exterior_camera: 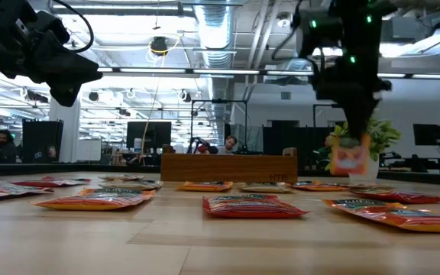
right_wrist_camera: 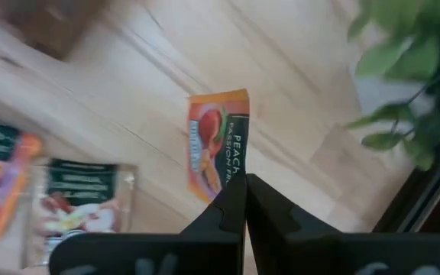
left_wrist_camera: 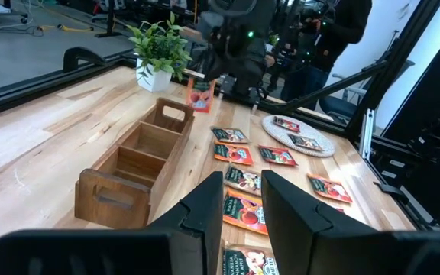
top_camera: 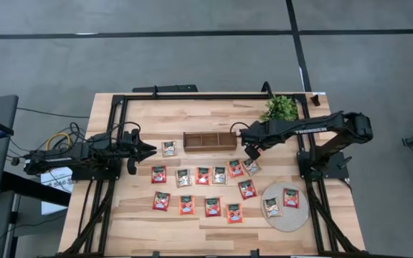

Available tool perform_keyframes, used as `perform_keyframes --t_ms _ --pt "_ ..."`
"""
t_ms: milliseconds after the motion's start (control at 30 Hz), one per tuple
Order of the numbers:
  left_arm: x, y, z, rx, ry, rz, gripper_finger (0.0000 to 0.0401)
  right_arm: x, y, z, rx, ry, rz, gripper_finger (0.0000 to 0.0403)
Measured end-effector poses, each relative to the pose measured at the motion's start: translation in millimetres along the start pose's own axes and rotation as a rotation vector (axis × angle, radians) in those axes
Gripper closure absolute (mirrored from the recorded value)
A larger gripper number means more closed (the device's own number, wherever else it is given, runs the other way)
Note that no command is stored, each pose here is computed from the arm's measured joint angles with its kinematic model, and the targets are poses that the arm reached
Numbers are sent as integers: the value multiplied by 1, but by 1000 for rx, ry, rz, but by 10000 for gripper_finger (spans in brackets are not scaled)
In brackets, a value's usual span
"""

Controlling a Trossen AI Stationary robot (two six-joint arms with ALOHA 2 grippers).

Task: Pick & Place Tea
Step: Put the orange tea bag into the right section of the wooden organizer

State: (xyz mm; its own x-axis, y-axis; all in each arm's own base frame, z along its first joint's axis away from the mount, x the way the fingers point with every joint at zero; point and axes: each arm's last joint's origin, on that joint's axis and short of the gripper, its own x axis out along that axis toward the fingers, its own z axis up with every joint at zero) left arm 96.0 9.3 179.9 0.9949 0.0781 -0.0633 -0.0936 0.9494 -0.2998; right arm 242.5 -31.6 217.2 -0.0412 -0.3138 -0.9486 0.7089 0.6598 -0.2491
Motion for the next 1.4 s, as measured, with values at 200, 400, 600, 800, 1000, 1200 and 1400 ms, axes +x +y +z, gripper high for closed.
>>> perform_keyframes --t_ms 200,400,600,800,1000,1200,1400 --pt "0 0 0 0 0 0 318 -37 6 14 -132 -100 44 403" --pt "0 0 0 0 0 0 318 -72 5 29 -272 -203 98 403" --pt "0 0 0 0 0 1 318 -90 8 42 -460 -335 133 403" --pt "0 0 0 0 -1 0 318 -94 13 50 -620 -444 133 403" --pt "0 0 0 0 0 0 318 -91 12 58 -733 -505 107 403" --pt "0 0 0 -1 0 0 318 -67 20 67 -780 -418 75 403" --pt "0 0 0 -4 -2 -4 318 -32 42 79 -874 -337 17 403"
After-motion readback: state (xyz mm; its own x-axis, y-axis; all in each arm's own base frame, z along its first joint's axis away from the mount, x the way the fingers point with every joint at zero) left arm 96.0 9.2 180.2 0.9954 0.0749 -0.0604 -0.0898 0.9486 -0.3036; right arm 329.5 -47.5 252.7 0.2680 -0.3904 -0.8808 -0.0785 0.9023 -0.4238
